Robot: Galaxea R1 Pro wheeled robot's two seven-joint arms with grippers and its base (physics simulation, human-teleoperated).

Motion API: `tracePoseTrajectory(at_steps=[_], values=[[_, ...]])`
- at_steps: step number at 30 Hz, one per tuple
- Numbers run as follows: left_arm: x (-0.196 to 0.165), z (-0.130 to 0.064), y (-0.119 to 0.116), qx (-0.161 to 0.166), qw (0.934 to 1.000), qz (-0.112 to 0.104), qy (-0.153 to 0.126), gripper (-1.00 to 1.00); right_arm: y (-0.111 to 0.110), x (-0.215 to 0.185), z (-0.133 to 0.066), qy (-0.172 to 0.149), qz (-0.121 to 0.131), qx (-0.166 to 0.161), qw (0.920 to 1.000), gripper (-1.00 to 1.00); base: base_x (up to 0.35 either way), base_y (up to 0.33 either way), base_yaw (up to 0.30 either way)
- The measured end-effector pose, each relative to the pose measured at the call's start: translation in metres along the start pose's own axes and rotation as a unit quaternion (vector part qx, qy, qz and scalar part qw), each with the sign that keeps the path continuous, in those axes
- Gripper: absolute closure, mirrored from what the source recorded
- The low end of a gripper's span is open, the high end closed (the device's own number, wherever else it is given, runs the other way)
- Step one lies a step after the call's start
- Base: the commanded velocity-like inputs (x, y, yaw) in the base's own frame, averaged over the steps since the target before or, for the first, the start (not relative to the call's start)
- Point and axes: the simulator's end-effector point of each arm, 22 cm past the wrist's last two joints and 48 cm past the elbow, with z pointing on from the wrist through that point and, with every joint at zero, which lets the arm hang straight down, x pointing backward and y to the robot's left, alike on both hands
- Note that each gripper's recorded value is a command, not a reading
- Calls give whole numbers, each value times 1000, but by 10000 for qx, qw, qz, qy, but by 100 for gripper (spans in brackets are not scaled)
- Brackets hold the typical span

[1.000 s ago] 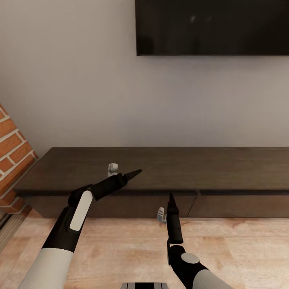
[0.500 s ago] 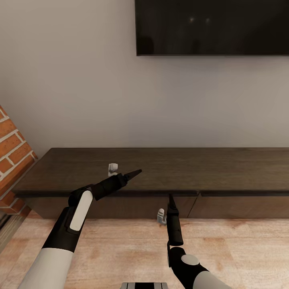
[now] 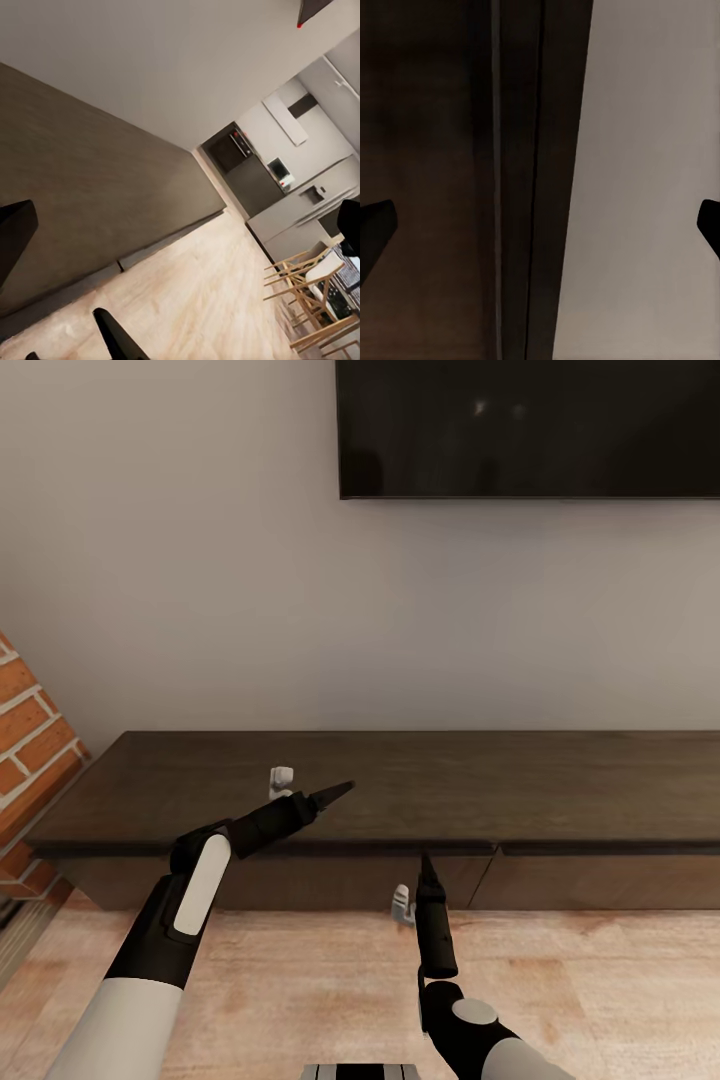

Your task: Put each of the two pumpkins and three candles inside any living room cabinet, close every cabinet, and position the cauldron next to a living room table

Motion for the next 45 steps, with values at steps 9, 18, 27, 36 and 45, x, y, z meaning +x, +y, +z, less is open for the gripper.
tracePoseTrajectory(at_steps=[9, 18, 27, 36, 45], values=[[0, 0, 0, 11, 10000, 2, 0, -100, 1, 0, -1, -2, 11, -11, 10000, -100, 50, 0, 0], [0, 0, -8, 189, 9998, 7, 1, -100, 2, 0, -2, -4, 21, -24, 10000, -100, 79, 0, 0], [1, 0, -10, 232, 9997, 2, 3, -100, 2, 0, -2, -8, 41, -24, 10000, -100, 2, 0, 0], [0, 0, -10, 234, 9997, 5, 2, -100, 2, 0, -2, -13, 48, -26, 10000, -100, 0, 0, 0], [1, 0, -10, 233, 9997, 3, 3, -100, 4, 0, -2, -7, 74, -54, 10000, 100, 0, 0, 0]])
